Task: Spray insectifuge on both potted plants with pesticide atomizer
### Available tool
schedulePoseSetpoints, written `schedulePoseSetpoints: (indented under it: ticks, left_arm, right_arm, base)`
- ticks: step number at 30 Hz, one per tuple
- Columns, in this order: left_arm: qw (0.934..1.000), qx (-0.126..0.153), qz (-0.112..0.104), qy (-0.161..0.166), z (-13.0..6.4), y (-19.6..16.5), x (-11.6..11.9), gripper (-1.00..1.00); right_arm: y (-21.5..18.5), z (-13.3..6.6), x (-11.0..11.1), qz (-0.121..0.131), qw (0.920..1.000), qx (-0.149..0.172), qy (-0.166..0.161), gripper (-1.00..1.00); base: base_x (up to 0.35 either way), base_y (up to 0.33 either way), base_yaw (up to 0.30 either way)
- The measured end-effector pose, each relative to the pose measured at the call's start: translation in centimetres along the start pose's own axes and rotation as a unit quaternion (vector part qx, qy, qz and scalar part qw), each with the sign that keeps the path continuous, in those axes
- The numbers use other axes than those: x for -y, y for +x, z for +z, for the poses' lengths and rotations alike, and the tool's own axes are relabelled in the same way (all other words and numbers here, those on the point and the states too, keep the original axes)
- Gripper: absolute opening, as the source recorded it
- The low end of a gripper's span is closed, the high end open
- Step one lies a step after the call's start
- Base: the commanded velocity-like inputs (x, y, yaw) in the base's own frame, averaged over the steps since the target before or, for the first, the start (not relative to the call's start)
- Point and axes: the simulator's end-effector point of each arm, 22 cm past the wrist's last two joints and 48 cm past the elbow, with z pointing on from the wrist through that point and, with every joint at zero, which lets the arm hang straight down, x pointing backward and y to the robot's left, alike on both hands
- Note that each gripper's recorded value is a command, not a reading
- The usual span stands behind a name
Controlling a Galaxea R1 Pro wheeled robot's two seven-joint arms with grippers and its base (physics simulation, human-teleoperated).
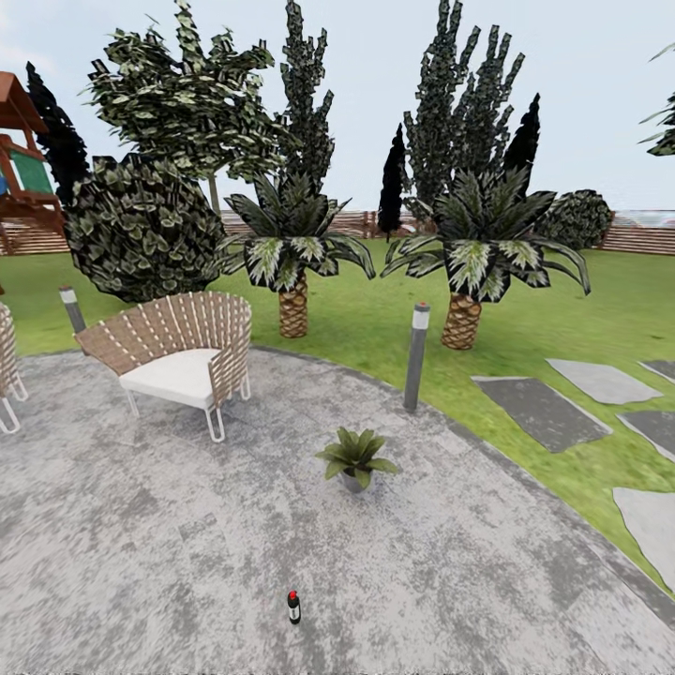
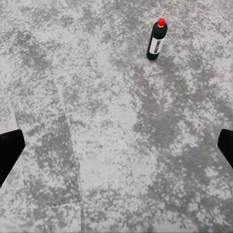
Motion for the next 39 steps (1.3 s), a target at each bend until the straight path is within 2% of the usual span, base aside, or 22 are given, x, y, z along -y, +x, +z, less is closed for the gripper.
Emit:
schedulePoseSetpoints:
  ticks: [39]
  left_arm:
    - [0.9996, -0.030, 0.000, 0.000, 5.2, 8.1, 0.1, 1.00]
  right_arm:
    - [8.4, 4.4, -0.2, -0.001, 0.9996, -0.030, -0.001, 1.00]
  base:
    - [0.000, 0.000, 0.000]
